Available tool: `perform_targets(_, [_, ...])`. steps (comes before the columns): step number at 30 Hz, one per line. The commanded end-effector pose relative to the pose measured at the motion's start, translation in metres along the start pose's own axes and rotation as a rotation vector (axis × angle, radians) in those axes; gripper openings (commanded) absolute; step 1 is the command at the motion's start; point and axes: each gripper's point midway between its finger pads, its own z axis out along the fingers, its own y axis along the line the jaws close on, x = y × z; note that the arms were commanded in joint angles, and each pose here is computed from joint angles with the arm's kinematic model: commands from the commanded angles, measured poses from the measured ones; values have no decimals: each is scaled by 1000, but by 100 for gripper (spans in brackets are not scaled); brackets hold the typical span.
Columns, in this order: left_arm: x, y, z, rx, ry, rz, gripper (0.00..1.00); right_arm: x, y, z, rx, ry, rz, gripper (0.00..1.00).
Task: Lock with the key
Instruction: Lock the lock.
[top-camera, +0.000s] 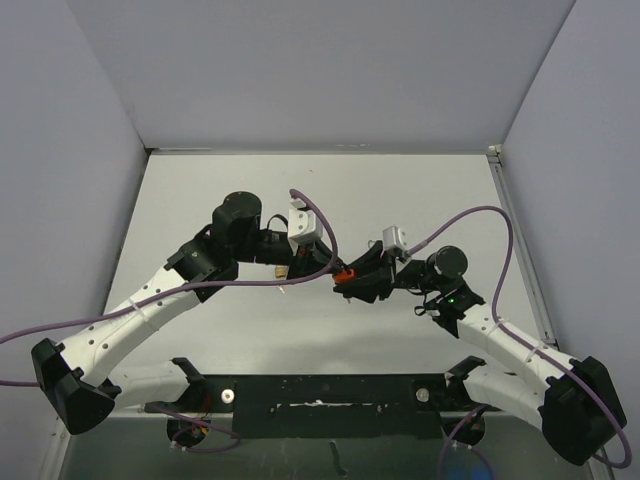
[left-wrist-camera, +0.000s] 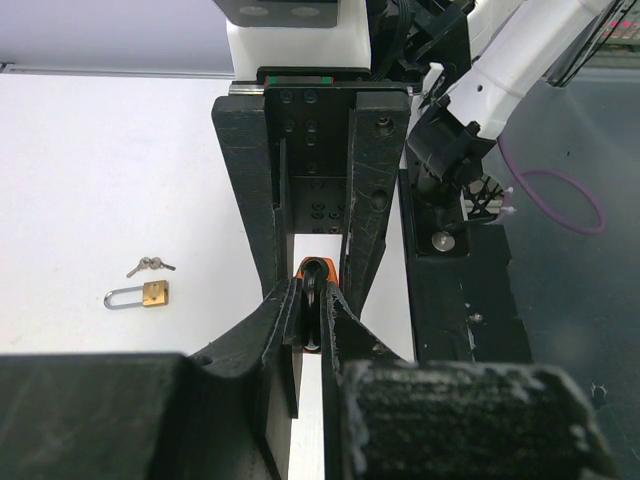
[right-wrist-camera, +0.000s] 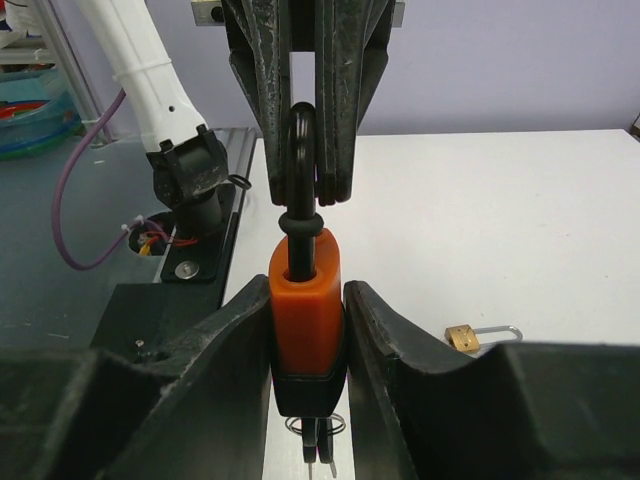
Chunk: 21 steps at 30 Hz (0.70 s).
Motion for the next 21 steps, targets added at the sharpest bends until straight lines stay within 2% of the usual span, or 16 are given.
perform_targets(1, [-15,0,0,9,-54,29,0,-57,7,7,-26,-117,-204,0])
perform_targets(21, [11,-8,1,61,36,-41,0,-115,0,3,52,-238,-335,0])
